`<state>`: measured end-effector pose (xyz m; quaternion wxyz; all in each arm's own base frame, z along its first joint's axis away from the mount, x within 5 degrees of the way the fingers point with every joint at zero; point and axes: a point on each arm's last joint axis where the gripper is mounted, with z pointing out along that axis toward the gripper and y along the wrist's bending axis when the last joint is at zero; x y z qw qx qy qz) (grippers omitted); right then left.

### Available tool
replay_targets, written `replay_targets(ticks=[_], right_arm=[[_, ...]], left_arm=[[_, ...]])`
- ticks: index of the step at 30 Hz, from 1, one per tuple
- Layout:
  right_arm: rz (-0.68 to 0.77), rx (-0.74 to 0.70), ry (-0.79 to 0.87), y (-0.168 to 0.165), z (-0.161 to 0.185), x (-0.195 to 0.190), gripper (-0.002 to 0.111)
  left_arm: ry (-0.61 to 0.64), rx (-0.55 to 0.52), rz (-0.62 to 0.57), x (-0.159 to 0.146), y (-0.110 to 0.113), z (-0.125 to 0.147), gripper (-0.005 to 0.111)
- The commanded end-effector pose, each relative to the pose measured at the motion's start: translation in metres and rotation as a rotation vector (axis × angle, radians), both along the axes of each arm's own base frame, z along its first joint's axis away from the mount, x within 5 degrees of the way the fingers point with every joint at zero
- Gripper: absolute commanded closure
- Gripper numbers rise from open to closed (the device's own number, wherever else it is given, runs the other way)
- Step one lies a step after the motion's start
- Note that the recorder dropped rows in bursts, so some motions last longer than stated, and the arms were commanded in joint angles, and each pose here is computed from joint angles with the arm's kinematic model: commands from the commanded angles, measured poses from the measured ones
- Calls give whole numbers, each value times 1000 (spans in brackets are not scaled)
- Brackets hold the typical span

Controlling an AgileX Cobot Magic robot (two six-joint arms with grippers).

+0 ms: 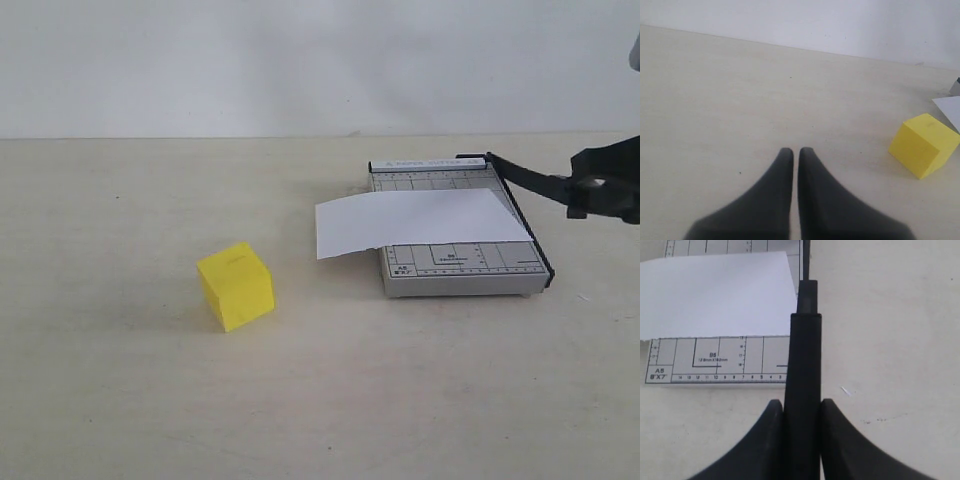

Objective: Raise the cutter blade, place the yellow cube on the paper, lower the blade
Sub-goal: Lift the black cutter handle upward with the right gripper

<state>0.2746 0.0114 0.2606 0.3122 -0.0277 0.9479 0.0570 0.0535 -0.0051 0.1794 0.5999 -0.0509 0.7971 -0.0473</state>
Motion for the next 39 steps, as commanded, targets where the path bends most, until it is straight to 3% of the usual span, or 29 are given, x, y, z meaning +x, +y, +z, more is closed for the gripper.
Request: replay_targets(ticks=[1, 11, 28, 30, 36, 39], right_arm=[[-39, -53, -292, -6, 22, 21, 108], [-56, -60, -366, -8, 28, 25, 108], [-23, -57, -251, -6, 19, 18, 108], [-3, -72, -244, -5, 18, 18, 101], [0, -73, -237, -5, 18, 17, 64], [-1, -73, -241, -5, 18, 18, 56]], left_arm=[[-19, 0, 2, 0, 0, 2, 102], [-19, 0, 2, 0, 0, 2, 102], [-19, 0, 2, 0, 0, 2, 102], [-19, 0, 2, 0, 0, 2, 102], [-19, 0, 2, 0, 0, 2, 102], [-19, 0, 2, 0, 0, 2, 102]])
